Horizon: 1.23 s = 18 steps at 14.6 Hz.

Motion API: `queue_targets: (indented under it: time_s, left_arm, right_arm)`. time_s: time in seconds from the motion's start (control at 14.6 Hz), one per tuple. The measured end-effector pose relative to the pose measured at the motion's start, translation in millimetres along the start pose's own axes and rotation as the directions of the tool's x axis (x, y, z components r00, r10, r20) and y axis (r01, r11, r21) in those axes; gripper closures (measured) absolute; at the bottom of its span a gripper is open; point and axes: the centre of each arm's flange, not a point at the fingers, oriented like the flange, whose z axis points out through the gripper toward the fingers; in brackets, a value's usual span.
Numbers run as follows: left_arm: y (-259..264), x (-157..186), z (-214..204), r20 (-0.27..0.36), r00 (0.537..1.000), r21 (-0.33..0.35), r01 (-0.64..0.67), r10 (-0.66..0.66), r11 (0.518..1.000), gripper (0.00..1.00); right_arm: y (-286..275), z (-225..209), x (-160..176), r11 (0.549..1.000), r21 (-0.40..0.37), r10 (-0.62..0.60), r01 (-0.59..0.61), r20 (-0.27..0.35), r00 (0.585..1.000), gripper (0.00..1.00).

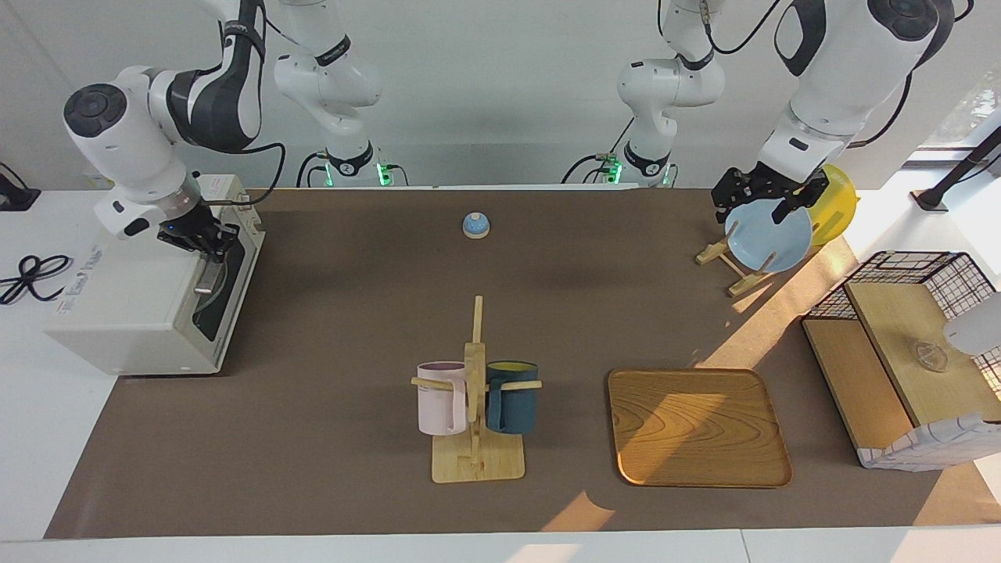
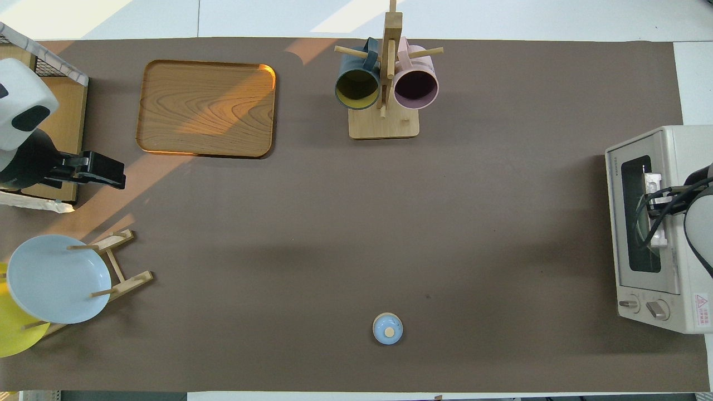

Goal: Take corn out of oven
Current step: 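Grasp the pale green plate inside the oven with the right gripper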

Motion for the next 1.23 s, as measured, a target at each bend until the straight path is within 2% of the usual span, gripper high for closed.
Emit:
queue_targets:
  time_s: [0.27, 0.48, 0.62, 0.89, 1.23]
  left_arm:
    - [0, 0, 0, 0.000, 1.000, 0.000, 0.000, 0.000, 1.000, 0.00]
    - [0, 0, 0, 0.000, 1.000, 0.000, 0.000, 0.000, 1.000, 0.00]
    - [0, 0, 0, 0.000, 1.000, 0.000, 0.000, 0.000, 1.000, 0.00]
    - [0, 0, 0, 0.000, 1.000, 0.000, 0.000, 0.000, 1.000, 0.00]
    - [0, 0, 0, 0.000, 1.000, 0.000, 0.000, 0.000, 1.000, 0.00]
  right_arm:
    - [-56, 19, 1, 1.000, -0.002, -0.009, 0.009, -0.026, 1.000, 0.99]
    - [-87, 48, 8, 1.000, 0.028, -0.008, 0.009, -0.019, 1.000, 0.99]
    - [-98, 70, 13, 0.998, 0.066, -0.003, 0.004, -0.018, 1.000, 0.99]
    - [-117, 103, 18, 0.998, 0.070, 0.000, 0.004, -0.052, 0.999, 0.99]
    - [-126, 145, 27, 0.996, 0.090, 0.033, -0.029, -0.042, 0.999, 0.99]
